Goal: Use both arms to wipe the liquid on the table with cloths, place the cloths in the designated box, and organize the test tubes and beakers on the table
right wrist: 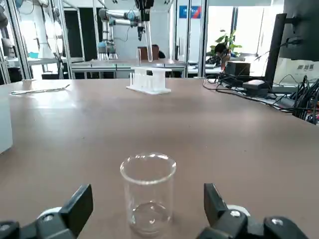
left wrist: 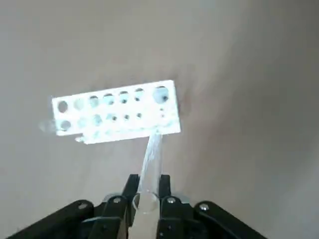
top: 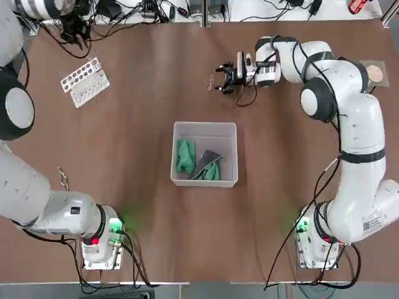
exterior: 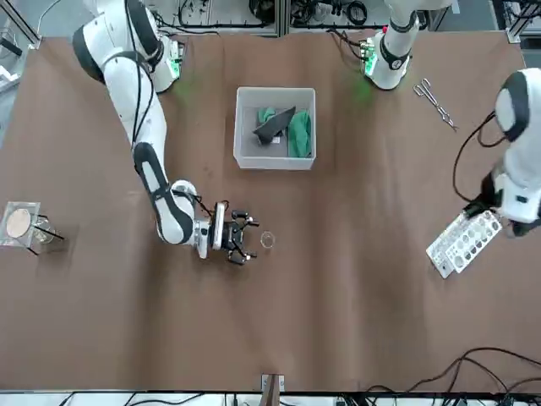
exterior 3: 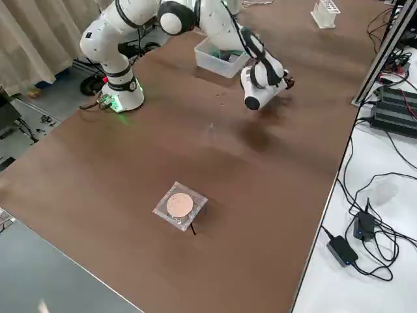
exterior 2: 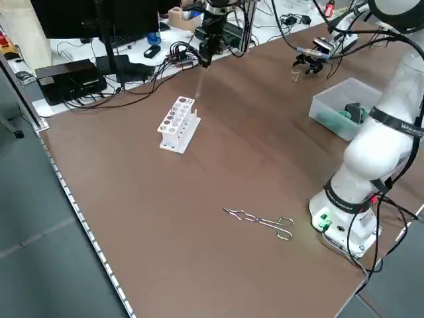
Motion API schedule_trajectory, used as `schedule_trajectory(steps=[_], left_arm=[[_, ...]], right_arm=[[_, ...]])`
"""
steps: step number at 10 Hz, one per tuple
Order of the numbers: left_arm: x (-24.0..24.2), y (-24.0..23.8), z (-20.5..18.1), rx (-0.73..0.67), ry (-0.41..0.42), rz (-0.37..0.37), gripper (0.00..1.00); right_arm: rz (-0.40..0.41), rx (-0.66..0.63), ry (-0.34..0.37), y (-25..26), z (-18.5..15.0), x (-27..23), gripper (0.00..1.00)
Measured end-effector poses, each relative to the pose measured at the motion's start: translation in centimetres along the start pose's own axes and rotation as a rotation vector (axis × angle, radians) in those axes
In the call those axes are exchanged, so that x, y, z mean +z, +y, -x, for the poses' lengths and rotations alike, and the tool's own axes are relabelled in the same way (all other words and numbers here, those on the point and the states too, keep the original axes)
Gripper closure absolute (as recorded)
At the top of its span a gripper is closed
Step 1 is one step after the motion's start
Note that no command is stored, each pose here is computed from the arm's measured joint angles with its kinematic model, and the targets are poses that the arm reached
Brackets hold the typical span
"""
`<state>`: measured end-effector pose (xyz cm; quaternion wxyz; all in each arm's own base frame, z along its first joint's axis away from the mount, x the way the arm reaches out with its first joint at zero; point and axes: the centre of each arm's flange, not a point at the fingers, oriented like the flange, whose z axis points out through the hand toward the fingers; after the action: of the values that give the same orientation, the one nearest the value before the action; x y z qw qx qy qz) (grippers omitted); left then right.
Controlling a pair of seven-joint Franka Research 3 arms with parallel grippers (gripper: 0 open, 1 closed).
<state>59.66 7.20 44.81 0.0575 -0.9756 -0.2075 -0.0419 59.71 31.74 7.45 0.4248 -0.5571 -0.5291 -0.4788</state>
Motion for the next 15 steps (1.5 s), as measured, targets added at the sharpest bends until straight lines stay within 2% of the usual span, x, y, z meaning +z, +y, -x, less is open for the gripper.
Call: schedule_trajectory(steps=[3,7,9,10,12,13,15], left_arm=[[1.2,-9.0,-1.7,0.075,-0.02,-0.027,0.78],[3.0,-10.4,-1.1,0.101,-0.064,0.008,0.78],[3.5,-10.3,-1.1,0.108,-0.073,0.007,0.78],[3.7,-10.2,-1.1,0.112,-0.074,0.007,0.78],[3.8,-10.0,-1.2,0.115,-0.073,0.006,0.78],[3.9,-9.9,-1.4,0.115,-0.071,0.003,0.78],[3.8,-9.7,-2.1,0.116,-0.062,-0.001,0.78]], right_arm=[[0.006,-0.002,0.013,-0.2,1.6,0.9,0.01],[0.006,0.004,0.054,-1.5,1.1,4.9,0.02],[-0.007,0.01,0.056,-2.7,1.2,6.7,0.07],[-0.005,0.009,0.053,-2.7,1.3,6.8,0.15],[0.004,0.008,0.05,-2.3,1.3,6.4,0.5],[0.013,0.01,0.053,-2.1,1.3,6.3,0.63],[0.03,0.01,0.062,-1.3,0.8,6.1,0.75]])
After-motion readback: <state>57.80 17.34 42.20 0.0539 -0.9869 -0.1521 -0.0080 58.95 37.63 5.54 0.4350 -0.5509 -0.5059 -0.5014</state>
